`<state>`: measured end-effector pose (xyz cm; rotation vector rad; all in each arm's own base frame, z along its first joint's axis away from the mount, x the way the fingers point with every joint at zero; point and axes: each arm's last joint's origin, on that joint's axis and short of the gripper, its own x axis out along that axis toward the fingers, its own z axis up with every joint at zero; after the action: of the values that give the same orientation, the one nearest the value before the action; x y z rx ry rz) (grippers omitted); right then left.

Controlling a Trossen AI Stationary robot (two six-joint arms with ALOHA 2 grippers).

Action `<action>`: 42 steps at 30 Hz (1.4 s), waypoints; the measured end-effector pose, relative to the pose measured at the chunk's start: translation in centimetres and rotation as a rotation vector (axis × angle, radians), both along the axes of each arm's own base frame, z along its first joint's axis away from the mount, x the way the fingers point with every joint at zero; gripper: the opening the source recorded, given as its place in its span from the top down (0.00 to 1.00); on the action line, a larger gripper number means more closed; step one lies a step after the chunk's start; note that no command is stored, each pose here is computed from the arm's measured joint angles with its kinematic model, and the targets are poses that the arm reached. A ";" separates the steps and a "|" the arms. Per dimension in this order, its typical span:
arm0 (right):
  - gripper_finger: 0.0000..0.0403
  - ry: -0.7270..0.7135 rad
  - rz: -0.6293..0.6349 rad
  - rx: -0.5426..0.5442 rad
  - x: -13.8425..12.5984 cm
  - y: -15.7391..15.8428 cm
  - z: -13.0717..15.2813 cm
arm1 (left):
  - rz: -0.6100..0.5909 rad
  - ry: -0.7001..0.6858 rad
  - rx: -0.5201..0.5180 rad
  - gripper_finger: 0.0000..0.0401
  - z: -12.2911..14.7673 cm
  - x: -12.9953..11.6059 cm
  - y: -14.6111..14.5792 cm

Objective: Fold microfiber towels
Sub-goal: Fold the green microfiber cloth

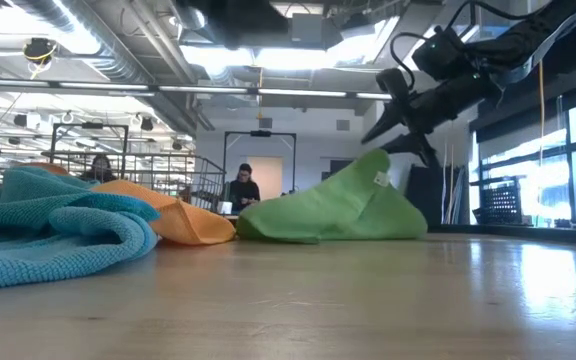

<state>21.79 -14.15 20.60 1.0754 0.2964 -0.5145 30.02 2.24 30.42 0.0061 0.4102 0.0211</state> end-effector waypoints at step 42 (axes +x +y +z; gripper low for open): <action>0.70 0.080 -0.030 -0.028 -0.4 -0.1 -0.5 | -0.338 0.462 0.380 0.93 -17.1 6.9 -1.0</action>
<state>21.38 -14.25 20.06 1.0346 0.3427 -0.5880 36.96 1.21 13.30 0.4623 0.8572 -0.2405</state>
